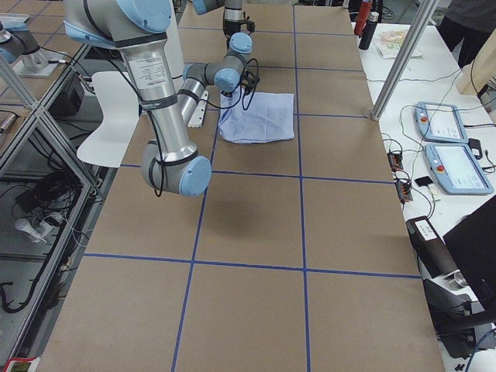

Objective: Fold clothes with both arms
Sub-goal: 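Carry the near edge with both grippers toward the far edge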

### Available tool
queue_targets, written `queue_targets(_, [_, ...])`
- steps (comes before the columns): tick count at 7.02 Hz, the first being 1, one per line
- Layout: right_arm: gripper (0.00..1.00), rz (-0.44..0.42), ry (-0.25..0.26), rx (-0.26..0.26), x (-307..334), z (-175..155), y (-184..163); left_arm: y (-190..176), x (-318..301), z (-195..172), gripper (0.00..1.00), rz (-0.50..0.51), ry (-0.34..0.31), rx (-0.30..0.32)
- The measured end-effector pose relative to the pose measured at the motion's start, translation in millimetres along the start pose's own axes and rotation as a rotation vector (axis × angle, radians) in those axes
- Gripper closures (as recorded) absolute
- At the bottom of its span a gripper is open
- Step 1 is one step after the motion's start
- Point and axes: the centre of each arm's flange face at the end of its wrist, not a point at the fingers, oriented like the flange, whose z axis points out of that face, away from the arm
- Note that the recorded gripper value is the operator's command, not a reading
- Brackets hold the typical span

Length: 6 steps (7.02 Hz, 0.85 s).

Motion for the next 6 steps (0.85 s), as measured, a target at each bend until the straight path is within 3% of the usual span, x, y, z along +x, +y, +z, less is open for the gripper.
queue_targets(3, [1.0,-0.027,-0.004,0.111,-47,-5,-78,-82,4,34,1.0,0.006,0.031,0.075])
queue_targets(6, [1.0,-0.03,0.022,0.154,-91,5,-126,-141,8,55,1.0,-0.01,0.046,0.129])
